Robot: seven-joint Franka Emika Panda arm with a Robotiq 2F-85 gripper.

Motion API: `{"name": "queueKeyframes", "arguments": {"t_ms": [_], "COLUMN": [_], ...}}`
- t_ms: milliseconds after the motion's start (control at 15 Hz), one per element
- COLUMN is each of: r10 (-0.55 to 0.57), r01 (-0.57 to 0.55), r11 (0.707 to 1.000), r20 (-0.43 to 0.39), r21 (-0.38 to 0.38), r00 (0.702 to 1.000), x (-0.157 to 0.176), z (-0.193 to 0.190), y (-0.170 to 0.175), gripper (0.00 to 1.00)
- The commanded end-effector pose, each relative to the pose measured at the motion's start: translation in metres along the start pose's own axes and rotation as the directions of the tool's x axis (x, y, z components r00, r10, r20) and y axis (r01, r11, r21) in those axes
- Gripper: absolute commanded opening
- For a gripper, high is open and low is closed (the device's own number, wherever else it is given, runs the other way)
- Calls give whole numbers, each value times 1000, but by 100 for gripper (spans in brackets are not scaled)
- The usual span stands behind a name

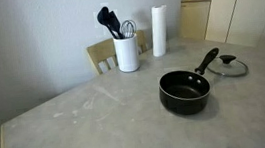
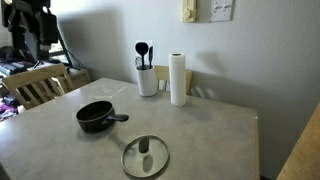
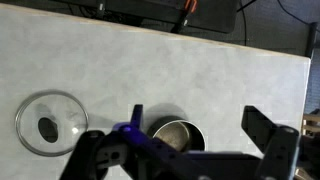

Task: Put the lid on the pot then put it back on the counter

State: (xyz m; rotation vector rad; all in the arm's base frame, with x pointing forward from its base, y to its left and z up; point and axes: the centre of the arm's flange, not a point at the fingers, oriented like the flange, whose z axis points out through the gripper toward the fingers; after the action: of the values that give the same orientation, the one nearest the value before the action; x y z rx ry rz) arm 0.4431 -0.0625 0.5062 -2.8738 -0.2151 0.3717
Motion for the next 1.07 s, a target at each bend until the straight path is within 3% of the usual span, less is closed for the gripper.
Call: {"name": "queueKeyframes", "arguments": {"t_ms": [0, 400, 733, 1000], "r10": [0, 0, -20, -92], "r01": [0, 0, 21, 92], "r11": [1000, 1000, 1000, 996], "r20": [0, 0, -22, 14], "r21": [0, 0, 6, 4], "r00": [1000, 1000, 1000, 996], "x": [0, 0, 10, 32], "z": [0, 0, 30, 61], "y": [0, 0, 12, 7], "gripper": [100, 100, 100, 100]}}
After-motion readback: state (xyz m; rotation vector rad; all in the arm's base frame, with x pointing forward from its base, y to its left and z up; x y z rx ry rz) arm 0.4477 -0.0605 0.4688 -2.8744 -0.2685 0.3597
